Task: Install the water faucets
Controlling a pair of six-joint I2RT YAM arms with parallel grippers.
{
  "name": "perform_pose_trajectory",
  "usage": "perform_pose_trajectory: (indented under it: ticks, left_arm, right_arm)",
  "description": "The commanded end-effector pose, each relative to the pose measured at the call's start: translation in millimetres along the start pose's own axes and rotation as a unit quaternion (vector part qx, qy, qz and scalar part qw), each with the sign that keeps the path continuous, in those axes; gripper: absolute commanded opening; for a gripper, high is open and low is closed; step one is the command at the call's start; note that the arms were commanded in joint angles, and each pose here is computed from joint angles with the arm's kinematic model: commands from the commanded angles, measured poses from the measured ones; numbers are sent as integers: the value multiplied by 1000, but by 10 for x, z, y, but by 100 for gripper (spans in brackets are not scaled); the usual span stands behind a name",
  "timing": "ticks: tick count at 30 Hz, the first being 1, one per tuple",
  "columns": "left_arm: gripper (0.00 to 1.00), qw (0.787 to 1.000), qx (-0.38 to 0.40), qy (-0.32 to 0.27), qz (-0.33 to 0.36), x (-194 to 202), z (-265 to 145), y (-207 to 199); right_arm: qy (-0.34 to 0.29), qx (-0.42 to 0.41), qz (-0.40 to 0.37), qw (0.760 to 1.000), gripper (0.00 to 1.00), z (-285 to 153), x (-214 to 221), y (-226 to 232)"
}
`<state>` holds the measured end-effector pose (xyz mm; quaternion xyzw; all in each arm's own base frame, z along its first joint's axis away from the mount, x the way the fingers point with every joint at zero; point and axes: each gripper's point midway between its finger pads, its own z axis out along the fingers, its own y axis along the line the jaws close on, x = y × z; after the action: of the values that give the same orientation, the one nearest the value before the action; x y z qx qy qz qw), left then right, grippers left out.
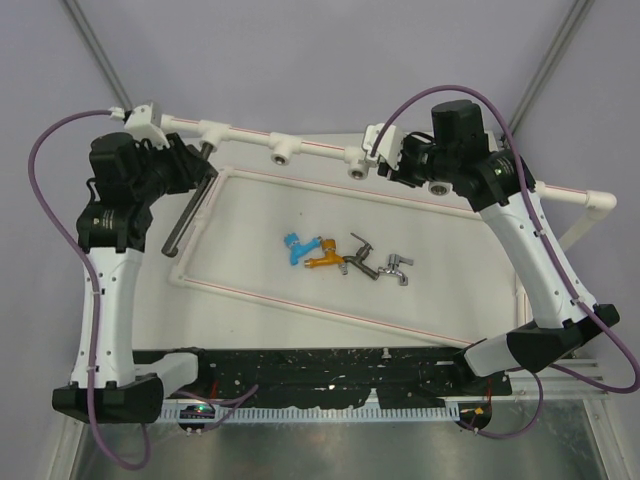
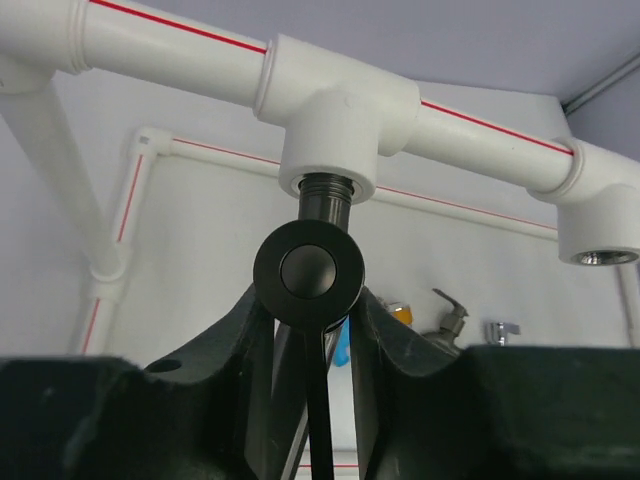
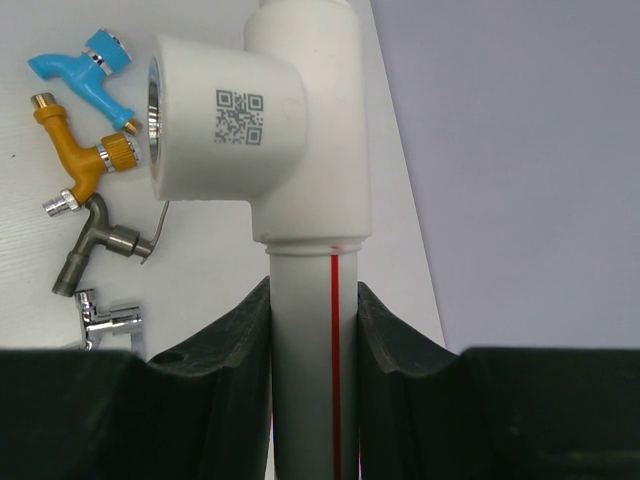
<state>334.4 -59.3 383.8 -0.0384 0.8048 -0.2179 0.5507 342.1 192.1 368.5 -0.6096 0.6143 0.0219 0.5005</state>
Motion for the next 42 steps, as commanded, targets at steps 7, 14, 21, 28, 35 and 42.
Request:
perform_pose_trajectory:
  ticks: [7, 14, 21, 28, 35, 42]
  left_arm:
    - [20, 948, -51, -6, 315, 182, 53, -267]
    - [21, 785, -175, 44, 593, 503, 309, -254]
    - [46, 710, -204, 74, 670, 966, 560, -368]
    - [78, 754, -172, 17, 633, 712, 368, -671]
    - [84, 856, -49, -81, 509, 173, -223, -1082]
    - [87, 918, -81, -121, 368, -333, -590, -715]
  right_arm:
    - [-44, -69, 23, 996, 5, 249, -128, 282]
    - [-46, -68, 23, 996, 5, 250, -145, 265]
    - [-45, -70, 24, 996, 5, 269, -142, 276]
    - [-43, -71, 24, 996, 5, 270, -131, 283]
    - [-43, -74, 27, 996, 5, 291, -124, 289]
    - [-45, -73, 26, 996, 5, 271, -140, 292]
